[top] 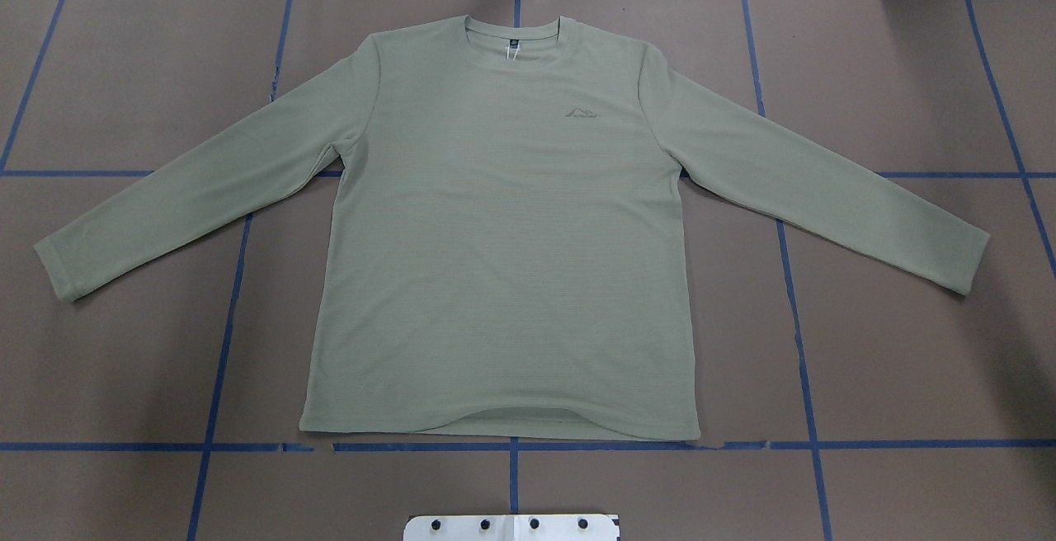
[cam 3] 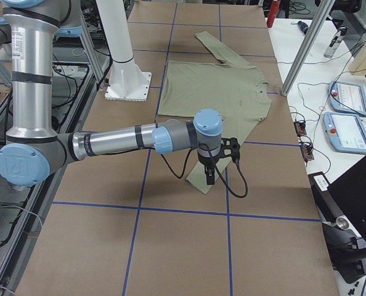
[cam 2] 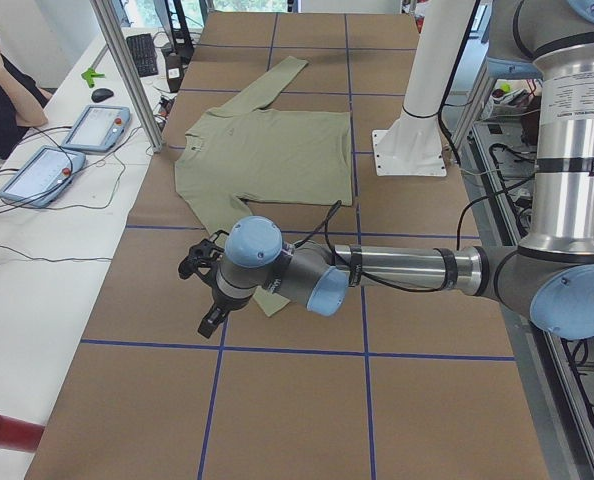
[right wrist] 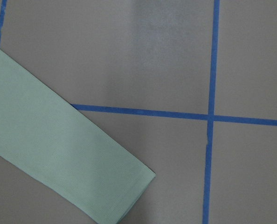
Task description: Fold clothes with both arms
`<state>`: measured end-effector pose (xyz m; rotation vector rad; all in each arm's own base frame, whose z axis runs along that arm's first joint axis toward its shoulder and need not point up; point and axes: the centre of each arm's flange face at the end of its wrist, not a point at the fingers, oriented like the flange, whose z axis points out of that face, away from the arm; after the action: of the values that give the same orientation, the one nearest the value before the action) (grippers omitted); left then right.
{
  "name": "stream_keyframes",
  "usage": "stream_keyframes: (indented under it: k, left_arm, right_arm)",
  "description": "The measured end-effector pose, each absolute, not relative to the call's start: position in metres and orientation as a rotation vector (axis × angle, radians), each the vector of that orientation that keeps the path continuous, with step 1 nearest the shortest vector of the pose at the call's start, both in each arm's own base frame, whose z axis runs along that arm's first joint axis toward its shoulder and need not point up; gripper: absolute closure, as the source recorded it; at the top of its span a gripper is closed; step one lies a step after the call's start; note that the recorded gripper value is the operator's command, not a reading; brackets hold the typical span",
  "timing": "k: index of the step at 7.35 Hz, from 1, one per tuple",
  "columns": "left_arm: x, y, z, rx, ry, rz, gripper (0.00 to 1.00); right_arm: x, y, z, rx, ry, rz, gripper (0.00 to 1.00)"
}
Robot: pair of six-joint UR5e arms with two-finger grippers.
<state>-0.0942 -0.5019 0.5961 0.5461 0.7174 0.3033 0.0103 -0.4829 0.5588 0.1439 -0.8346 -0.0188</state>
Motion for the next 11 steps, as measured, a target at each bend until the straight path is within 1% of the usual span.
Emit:
stream_keyframes:
  k: [2,3,4,6,8,10,11]
  left_arm:
    - [-0.095,-0.508,0.594,0.578,0.712,0.317,0.0]
    - [-0.095,-0.508,0.593,0.582,0.711,0.319,0.0]
    - [-0.095,-0.508,0.593,0.584,0.711,0.319,0.0]
    - [-0.095,-0.508,0.593,0.585,0.711,0.32,0.0]
    - [-0.095,-0.508,0.592,0.587,0.71,0.321,0.0]
    - [-0.095,-0.508,0.592,0.587,0.711,0.321,0.0]
    - [-0.095,-0.508,0.593,0.586,0.711,0.321,0.0]
  right_arm:
    - [-0.013,-0.499,0.59,0.156,-0.912,0.031,0.02]
    - [-0.032,-0.501,0.614,0.162,-0.93,0.063,0.08]
    - [-0.058,-0.499,0.639,0.173,-0.929,0.092,0.11]
    - [-0.109,-0.497,0.67,0.201,-0.899,0.117,0.15]
    - [-0.129,-0.495,0.684,0.194,-0.883,0.115,0.16]
    - [-0.138,-0.487,0.692,0.173,-0.879,0.102,0.2]
    - [-0.141,-0.484,0.695,0.166,-0.877,0.098,0.24]
